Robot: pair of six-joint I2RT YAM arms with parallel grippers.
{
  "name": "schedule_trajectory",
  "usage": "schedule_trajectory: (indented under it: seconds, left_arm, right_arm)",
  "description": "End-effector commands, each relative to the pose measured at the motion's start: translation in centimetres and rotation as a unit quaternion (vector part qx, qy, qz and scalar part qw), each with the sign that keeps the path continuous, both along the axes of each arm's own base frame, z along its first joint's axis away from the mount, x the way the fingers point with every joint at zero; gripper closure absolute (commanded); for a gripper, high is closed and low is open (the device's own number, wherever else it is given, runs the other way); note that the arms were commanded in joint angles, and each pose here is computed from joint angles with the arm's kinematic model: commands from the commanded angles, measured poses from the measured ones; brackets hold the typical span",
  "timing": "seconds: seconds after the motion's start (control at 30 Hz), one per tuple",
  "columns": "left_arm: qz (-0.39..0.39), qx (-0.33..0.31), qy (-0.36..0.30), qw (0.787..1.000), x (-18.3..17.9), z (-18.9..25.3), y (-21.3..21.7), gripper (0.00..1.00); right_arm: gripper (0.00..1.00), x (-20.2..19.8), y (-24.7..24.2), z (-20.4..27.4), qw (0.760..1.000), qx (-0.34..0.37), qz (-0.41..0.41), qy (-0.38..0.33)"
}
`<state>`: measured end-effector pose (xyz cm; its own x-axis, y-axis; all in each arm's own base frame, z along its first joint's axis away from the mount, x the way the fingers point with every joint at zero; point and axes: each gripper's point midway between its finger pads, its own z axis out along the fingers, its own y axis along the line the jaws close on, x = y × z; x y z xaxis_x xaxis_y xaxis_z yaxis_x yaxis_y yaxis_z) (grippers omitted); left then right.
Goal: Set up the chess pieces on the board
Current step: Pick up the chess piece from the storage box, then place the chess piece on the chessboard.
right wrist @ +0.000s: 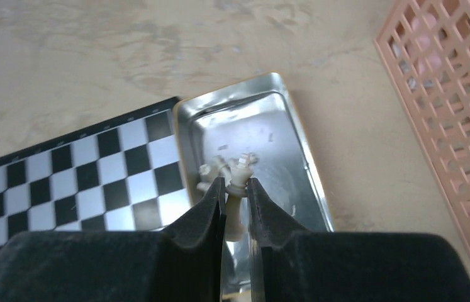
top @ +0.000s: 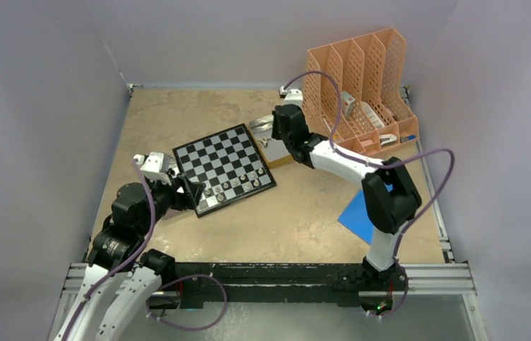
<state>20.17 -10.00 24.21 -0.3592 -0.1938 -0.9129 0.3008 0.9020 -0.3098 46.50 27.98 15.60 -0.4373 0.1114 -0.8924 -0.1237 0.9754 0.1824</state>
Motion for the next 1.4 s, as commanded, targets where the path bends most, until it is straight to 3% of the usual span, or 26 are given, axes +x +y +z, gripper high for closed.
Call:
schedule_trajectory:
  seconds: [0.0, 0.13, 0.43, 0.63, 0.8, 1.13, 1.37]
  left_arm:
    - [0.009, -0.020, 0.007, 1.000, 0.5, 1.8, -0.3, 0.34]
    - [-0.005, -0.018, 0.048, 0.999, 1.2, 1.6, -1.3, 0.40]
    - [-0.131, -0.048, 0.131, 0.982, 3.4, 2.7, -7.3, 0.45]
    - [-0.195, -0.123, 0.097, 0.968, 2.7, 7.4, -10.0, 0.46]
    - [-0.249, -0.134, 0.090, 0.955, 1.9, 8.9, -11.3, 0.47]
    - [-0.328, -0.123, 0.102, 0.931, 1.4, 7.5, -13.0, 0.47]
    - [-0.331, -0.135, 0.121, 0.926, 1.6, 6.2, -13.4, 0.60]
  right_arm:
    - [0.93, -3.0, 2.9, 5.7, 0.991, 0.014, 0.092, -0.096]
    - [0.94, -6.9, 4.3, 7.5, 0.981, 0.024, 0.137, -0.133]
    - [0.93, -17.2, 7.2, 12.0, 0.931, 0.050, 0.247, -0.266]
    - [0.93, -21.9, 6.8, 14.6, 0.885, 0.058, 0.289, -0.359]
    - [0.93, -24.3, 7.6, 15.7, 0.860, 0.052, 0.321, -0.394]
    - [0.94, -25.6, 8.4, 16.1, 0.853, 0.049, 0.328, -0.404]
    - [0.94, -25.9, 8.9, 15.7, 0.854, 0.046, 0.328, -0.401]
